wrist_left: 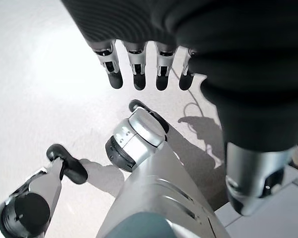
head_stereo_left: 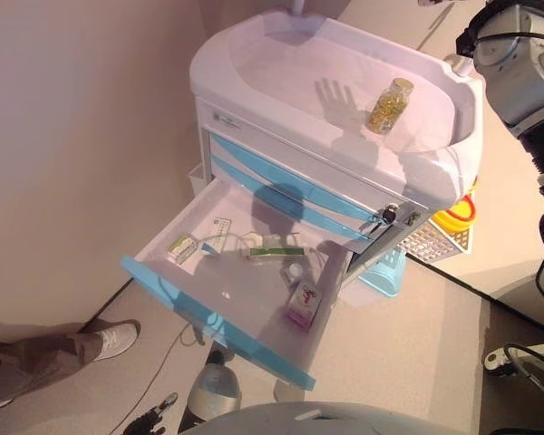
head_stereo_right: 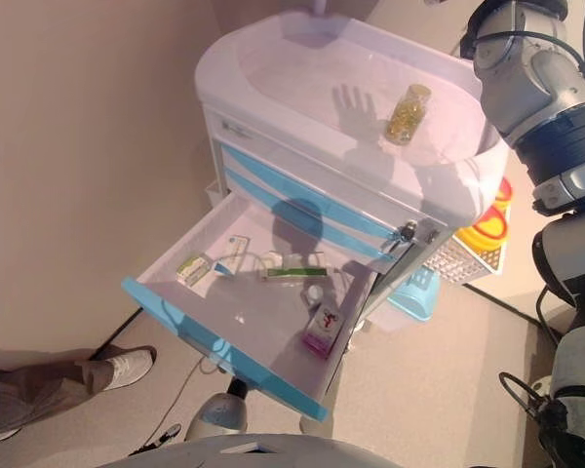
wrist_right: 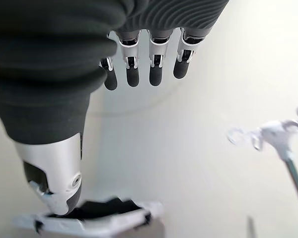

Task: Open the drawer and pick up the medicine

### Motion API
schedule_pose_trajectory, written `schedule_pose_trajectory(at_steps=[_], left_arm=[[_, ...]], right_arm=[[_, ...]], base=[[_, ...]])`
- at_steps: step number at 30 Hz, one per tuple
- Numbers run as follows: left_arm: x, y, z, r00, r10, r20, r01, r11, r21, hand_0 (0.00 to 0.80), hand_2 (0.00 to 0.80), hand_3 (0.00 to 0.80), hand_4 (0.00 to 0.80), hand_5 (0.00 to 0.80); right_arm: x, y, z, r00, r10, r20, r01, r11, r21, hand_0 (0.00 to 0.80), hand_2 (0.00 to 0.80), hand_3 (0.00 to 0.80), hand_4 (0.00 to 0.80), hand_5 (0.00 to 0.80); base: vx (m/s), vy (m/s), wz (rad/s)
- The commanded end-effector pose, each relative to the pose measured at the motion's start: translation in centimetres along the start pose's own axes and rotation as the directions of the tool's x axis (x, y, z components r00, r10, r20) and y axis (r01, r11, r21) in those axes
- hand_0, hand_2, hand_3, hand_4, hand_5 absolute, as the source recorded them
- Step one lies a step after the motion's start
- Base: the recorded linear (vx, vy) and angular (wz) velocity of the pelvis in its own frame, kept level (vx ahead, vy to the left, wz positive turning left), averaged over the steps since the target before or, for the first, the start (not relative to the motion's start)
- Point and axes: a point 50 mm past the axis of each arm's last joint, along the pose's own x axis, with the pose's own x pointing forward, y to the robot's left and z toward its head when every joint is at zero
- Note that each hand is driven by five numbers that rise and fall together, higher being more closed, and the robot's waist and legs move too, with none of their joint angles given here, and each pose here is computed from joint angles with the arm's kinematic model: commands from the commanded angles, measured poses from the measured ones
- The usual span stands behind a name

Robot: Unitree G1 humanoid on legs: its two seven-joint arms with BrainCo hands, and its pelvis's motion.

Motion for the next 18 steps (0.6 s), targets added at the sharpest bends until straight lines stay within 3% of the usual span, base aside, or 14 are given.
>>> schedule_pose_trajectory(at_steps=[1,5,11,15,18], left_arm=[[-0.4,1.1,0.1,0.999,0.023,0.032,-0.027,0.99,0.136,0.0,0.0,0.0,0.0,0.0],[-0.2,0.1,1.8,0.993,-0.021,0.114,-0.005,0.976,0.22,0.0,0.0,0.0,0.0,0.0],[0.2,-1.9,4.7,0.979,-0.059,0.194,-0.017,0.93,0.368,0.0,0.0,0.0,0.0,0.0],[0.2,-2.8,6.1,0.969,-0.081,0.235,-0.044,0.875,0.482,0.0,0.0,0.0,0.0,0.0],[0.1,-3.4,7.4,0.958,-0.105,0.268,-0.066,0.825,0.561,0.0,0.0,0.0,0.0,0.0]], right_arm=[[0.8,-5.7,4.8,0.953,-0.184,0.24,0.167,0.982,0.09,0.0,0.0,0.0,0.0,0.0],[-1.9,-5.7,8.3,0.891,-0.179,0.418,0.069,0.962,0.265,0.0,0.0,0.0,0.0,0.0],[-6.9,-3.8,11.1,0.79,-0.136,0.598,-0.156,0.899,0.41,0.0,0.0,0.0,0.0,0.0],[-10.2,-2.2,12.3,0.722,-0.072,0.688,-0.362,0.809,0.463,0.0,0.0,0.0,0.0,0.0],[-13.2,-0.7,13.3,0.63,-0.015,0.776,-0.55,0.697,0.46,0.0,0.0,0.0,0.0,0.0]], base=[[-0.055,-0.002,-0.25],[-0.063,0.001,-0.24],[-0.059,0.005,-0.16],[-0.04,-0.005,-0.24],[-0.037,0.004,-0.16]])
